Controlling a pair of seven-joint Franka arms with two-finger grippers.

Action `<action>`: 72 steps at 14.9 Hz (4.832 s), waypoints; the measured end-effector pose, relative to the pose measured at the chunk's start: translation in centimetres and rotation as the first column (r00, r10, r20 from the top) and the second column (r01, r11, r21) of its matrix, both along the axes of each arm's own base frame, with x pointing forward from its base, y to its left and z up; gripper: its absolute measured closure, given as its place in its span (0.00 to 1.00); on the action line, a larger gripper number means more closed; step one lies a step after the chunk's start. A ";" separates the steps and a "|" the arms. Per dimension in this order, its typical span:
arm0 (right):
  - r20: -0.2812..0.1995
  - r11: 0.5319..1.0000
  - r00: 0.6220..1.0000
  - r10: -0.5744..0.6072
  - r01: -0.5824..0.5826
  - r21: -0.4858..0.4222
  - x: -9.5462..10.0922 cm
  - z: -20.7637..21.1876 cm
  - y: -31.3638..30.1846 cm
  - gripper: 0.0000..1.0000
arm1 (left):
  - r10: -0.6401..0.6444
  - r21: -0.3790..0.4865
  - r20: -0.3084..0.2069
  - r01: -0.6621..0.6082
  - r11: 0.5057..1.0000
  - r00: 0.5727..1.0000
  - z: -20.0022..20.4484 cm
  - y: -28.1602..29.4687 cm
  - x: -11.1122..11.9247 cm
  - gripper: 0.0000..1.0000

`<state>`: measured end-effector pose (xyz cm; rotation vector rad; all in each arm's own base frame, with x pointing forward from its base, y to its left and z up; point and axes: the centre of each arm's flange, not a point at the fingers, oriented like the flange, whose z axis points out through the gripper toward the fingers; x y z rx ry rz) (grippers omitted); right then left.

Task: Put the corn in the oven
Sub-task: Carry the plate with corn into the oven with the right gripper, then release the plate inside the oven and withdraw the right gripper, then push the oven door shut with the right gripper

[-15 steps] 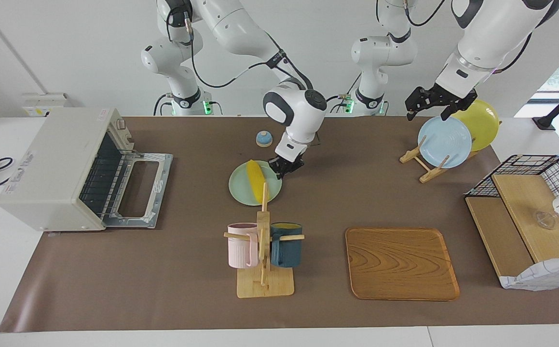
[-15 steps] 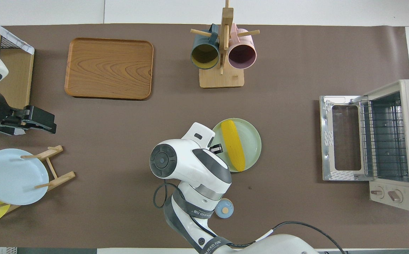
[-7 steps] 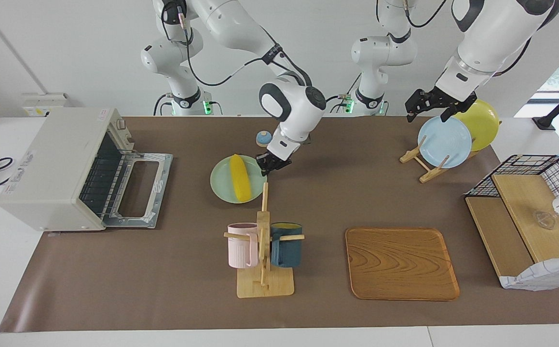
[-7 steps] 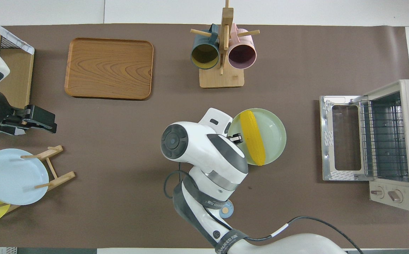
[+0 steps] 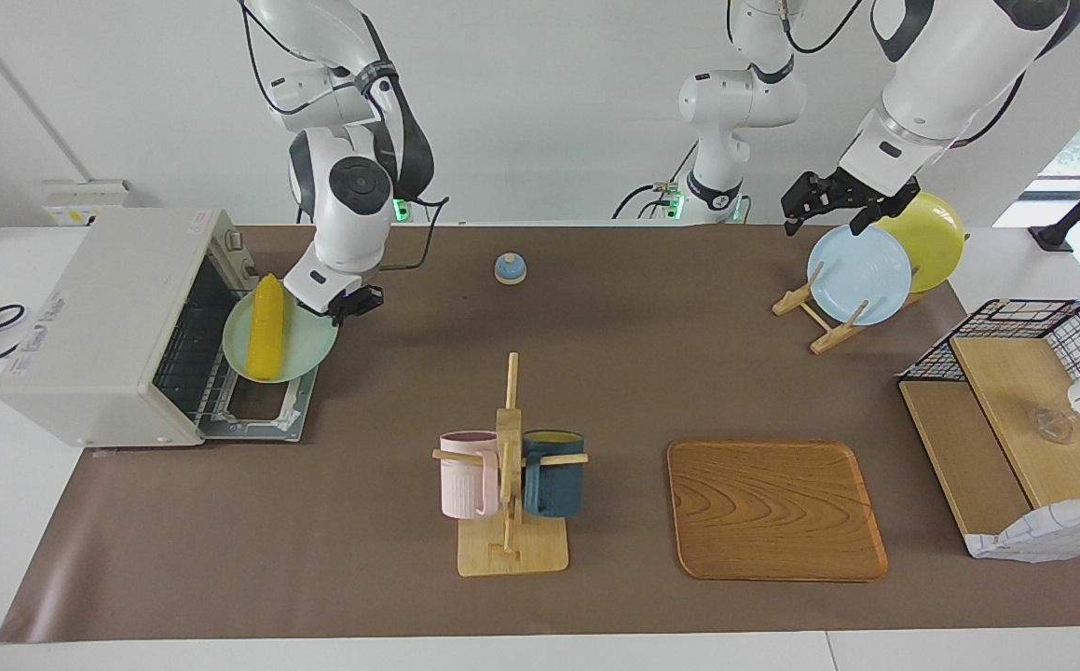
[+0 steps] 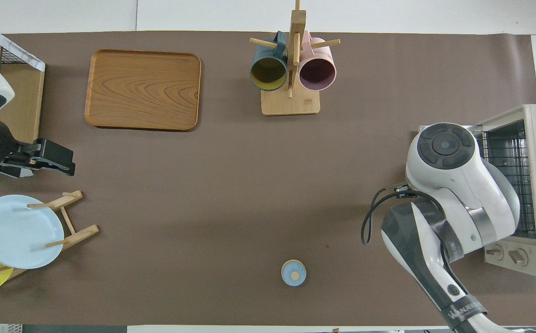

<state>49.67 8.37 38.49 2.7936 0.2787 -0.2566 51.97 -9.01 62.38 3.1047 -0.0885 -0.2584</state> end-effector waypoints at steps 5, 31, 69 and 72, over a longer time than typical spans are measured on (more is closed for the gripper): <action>0.022 0.997 0.999 0.045 -0.046 0.054 0.7 -1.2 -8.9 0.98 | 0.001 0.000 0.001 -0.001 1.000 1.000 0.0 0.0 0.0 0.00; 0.101 0.994 0.991 0.083 -0.090 0.069 3.5 -0.2 -1.8 0.99 | 0.010 -0.004 0.025 -0.010 1.000 1.000 0.5 0.4 0.3 0.00; -0.084 0.987 0.984 0.155 -0.152 0.045 3.2 7.6 -15.8 0.99 | 0.010 -0.004 0.025 -0.010 1.000 1.000 0.5 0.4 0.3 0.00; -0.085 0.987 0.984 0.157 -0.154 0.043 3.2 7.6 -15.7 0.99 | 0.010 -0.004 0.025 -0.010 1.000 1.000 0.5 0.4 0.3 0.00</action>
